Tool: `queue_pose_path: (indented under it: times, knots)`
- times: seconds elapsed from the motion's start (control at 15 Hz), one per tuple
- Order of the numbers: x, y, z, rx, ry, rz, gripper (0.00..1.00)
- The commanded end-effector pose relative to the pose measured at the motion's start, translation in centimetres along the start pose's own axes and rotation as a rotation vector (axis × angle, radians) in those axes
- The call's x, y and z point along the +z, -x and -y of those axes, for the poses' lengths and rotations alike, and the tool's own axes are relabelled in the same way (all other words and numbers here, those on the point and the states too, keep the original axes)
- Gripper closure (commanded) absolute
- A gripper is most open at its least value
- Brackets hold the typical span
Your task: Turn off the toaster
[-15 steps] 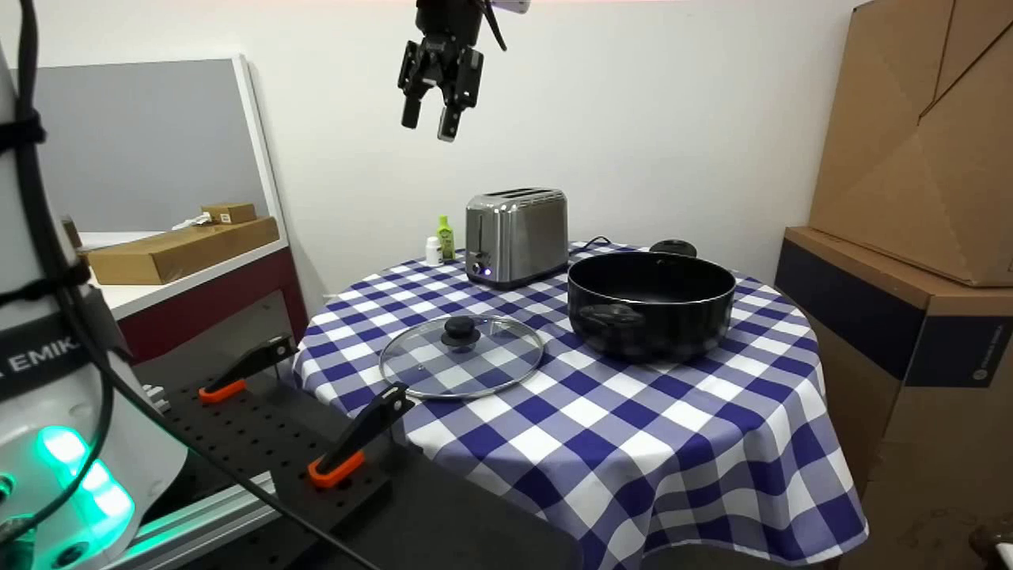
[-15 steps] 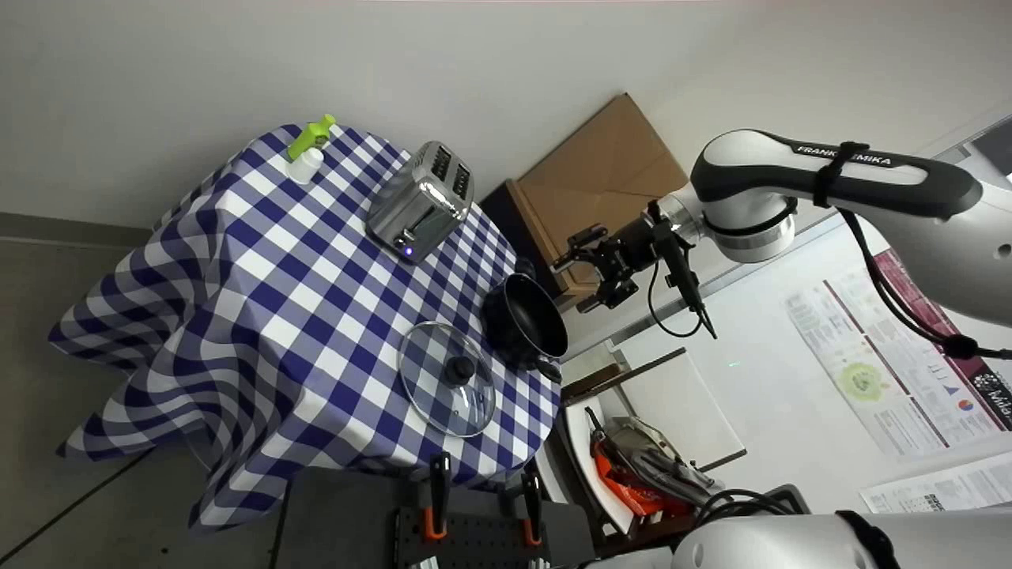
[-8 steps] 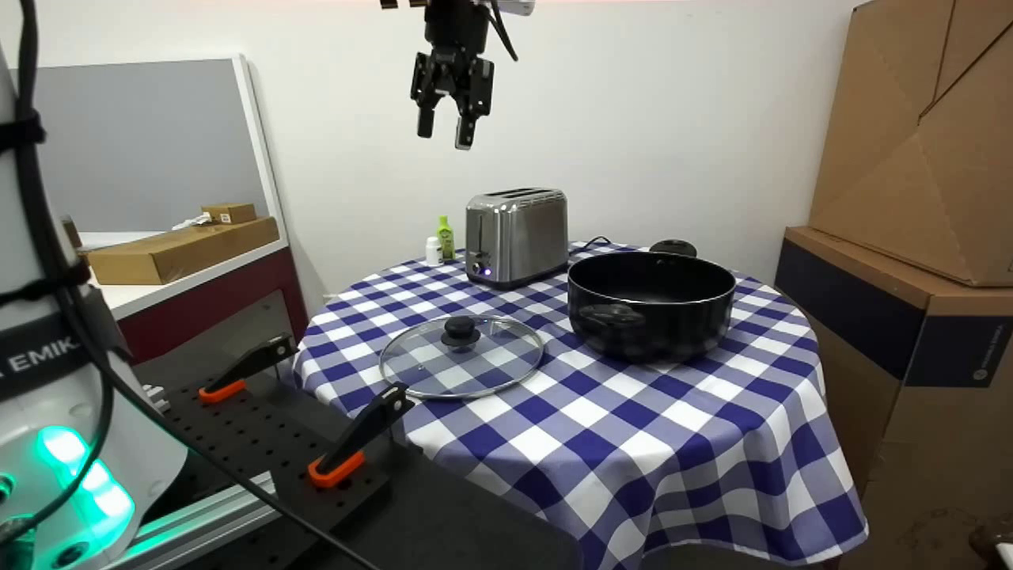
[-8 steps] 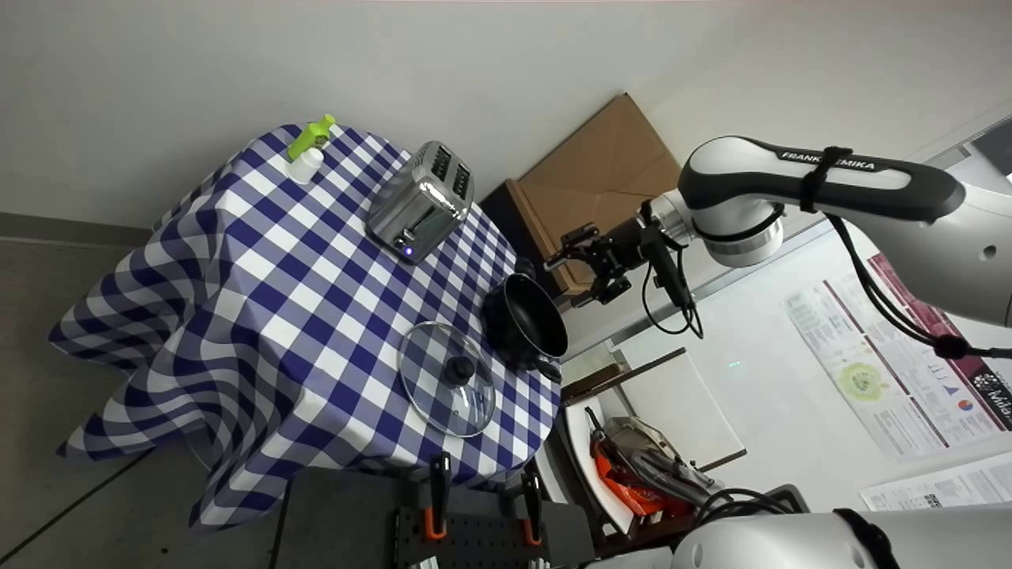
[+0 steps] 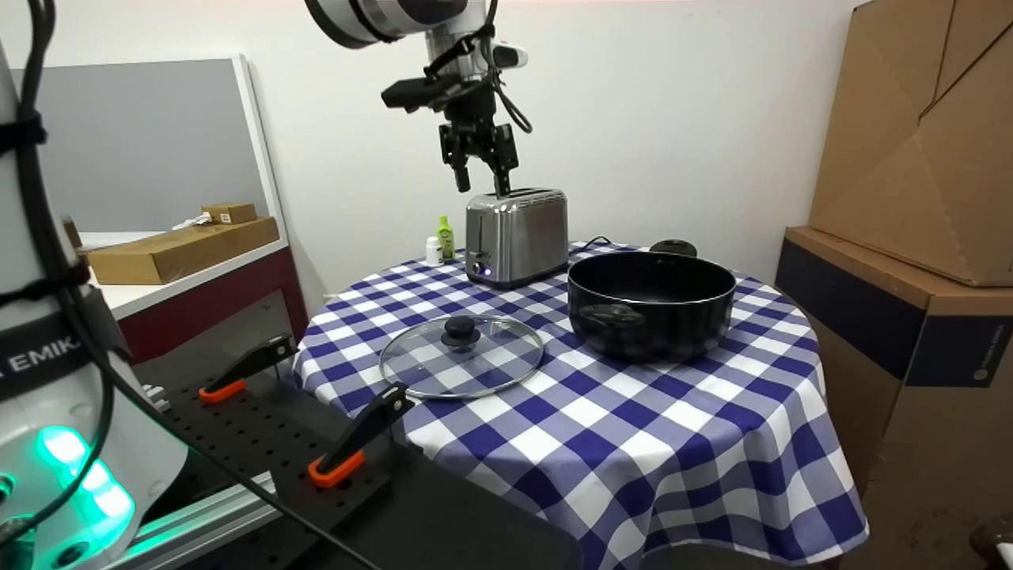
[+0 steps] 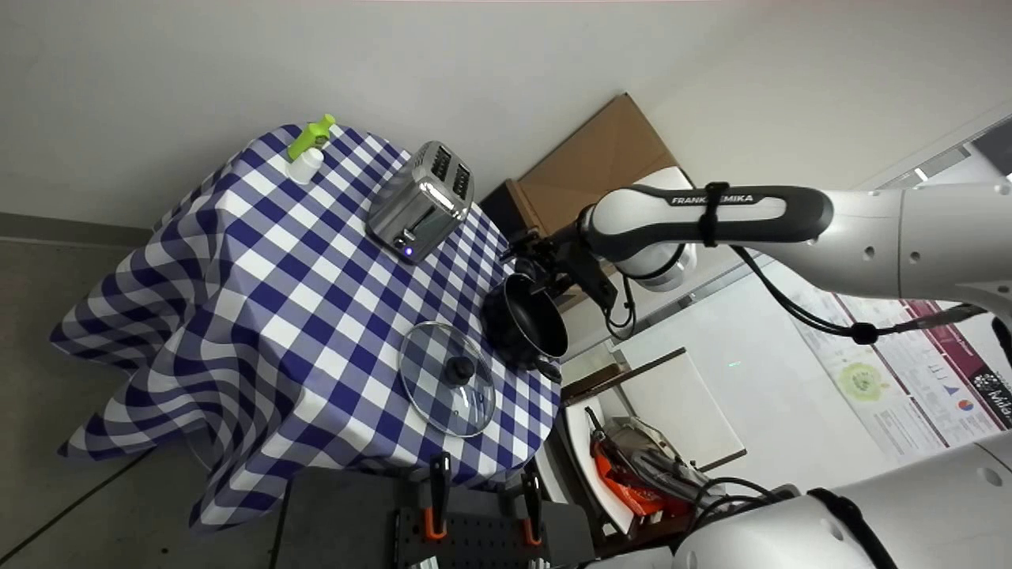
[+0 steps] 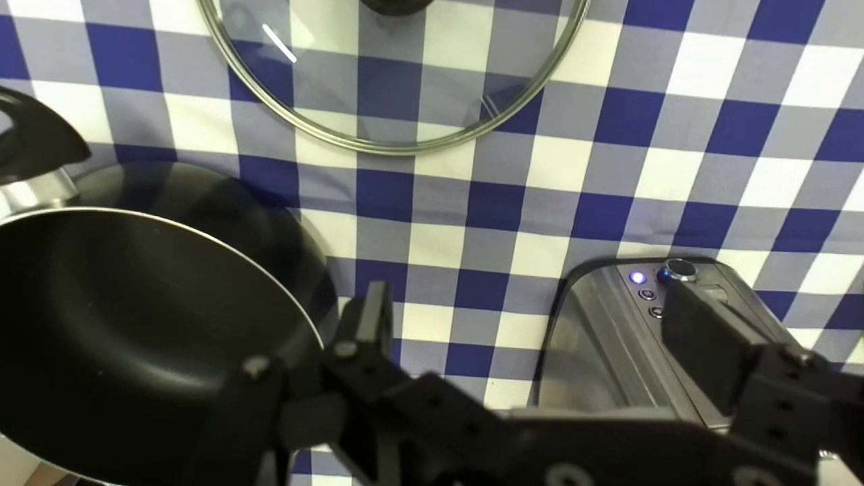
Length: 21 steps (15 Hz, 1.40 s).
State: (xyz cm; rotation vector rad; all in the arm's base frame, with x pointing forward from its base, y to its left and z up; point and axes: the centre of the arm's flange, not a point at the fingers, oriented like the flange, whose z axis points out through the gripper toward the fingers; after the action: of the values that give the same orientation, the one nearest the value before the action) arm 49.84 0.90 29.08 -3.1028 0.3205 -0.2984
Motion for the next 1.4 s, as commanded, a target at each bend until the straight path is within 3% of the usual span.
queue_pose_path:
  times: [0.0,0.27,0.8,1.33]
  knots:
    - [5.2,-1.9,2.7,-0.006,0.029,-0.079,0.00]
    - [10.1,-3.4,4.3,-0.033,0.038,-0.118,0.00]
    - [17.5,-6.5,7.5,-0.063,0.034,-0.101,0.00]
    - [21.2,-6.8,9.1,-0.114,-0.008,-0.070,0.00]
